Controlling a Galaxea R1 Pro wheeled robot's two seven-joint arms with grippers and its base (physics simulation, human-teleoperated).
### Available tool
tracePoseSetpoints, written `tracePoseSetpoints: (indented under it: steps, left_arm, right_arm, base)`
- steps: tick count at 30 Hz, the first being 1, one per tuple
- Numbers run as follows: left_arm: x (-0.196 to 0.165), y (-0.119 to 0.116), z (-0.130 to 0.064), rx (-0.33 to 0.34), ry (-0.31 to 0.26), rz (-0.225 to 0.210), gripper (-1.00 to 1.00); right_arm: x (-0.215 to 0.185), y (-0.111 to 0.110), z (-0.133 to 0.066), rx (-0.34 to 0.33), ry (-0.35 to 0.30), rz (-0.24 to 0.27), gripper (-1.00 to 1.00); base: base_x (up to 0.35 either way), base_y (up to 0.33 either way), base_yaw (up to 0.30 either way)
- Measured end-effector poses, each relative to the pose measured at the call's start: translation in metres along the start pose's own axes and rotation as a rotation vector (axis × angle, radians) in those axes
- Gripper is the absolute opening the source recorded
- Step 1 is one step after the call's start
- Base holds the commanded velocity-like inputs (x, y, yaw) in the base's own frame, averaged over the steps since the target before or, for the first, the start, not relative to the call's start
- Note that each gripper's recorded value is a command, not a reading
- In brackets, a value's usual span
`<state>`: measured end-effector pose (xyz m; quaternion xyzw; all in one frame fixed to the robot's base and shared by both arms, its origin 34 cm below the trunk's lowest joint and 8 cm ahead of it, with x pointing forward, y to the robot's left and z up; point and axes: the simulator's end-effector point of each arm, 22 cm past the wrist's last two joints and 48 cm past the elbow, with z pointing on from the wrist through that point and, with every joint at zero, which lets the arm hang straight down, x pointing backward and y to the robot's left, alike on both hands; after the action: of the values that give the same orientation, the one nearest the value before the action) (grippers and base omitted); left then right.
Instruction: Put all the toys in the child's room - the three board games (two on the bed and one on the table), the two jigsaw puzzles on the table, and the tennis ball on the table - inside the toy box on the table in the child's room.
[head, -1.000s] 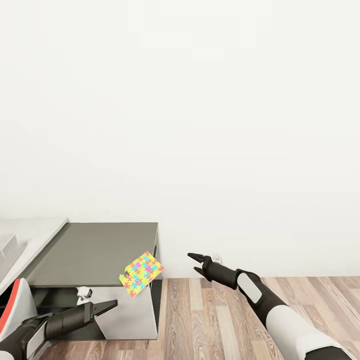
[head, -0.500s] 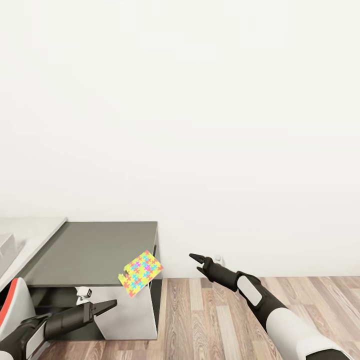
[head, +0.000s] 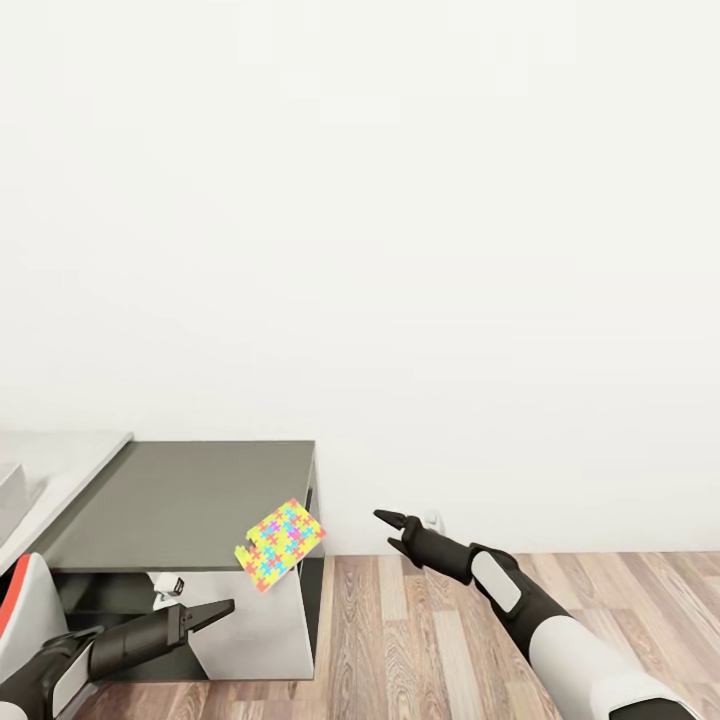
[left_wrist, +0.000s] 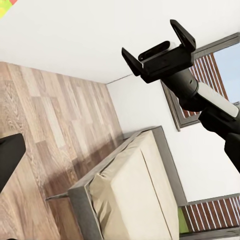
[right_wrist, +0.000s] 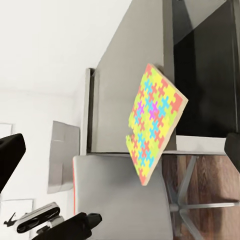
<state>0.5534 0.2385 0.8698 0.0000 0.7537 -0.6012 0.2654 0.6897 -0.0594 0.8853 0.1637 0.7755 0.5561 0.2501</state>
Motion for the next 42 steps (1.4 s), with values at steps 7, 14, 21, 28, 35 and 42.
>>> tracePoseSetpoints:
  steps: [7,14,21,28,35,42]
  left_arm:
    - [0.002,0.008,0.002,0.000,0.000,0.000,1.00]
    - [0.004,0.016,0.004,0.000,-0.001,0.000,1.00]
    - [0.006,0.024,0.005,-0.001,0.000,0.000,1.00]
    - [0.008,0.032,0.007,-0.001,-0.001,0.002,1.00]
    - [0.011,0.036,0.008,0.020,-0.001,0.003,1.00]
    - [0.016,0.039,0.010,0.050,0.004,0.001,1.00]
  right_arm:
    - [0.002,-0.004,0.006,-0.007,-0.001,-0.006,1.00]
    - [0.003,-0.010,0.011,-0.012,-0.001,-0.006,1.00]
    - [0.000,-0.015,0.013,-0.021,-0.014,0.005,1.00]
    - [-0.010,-0.023,0.012,-0.030,-0.047,0.026,1.00]
    - [-0.009,-0.032,0.015,-0.032,-0.049,0.027,1.00]
    - [-0.005,-0.038,0.021,-0.037,-0.047,0.028,1.00]
  base:
    - [0.000,0.000,0.000]
    - [0.000,0.000,0.000]
    - [0.000,0.000,0.000]
    - [0.000,0.000,0.000]
    - [0.000,0.000,0.000]
    - [0.000,0.000,0.000]
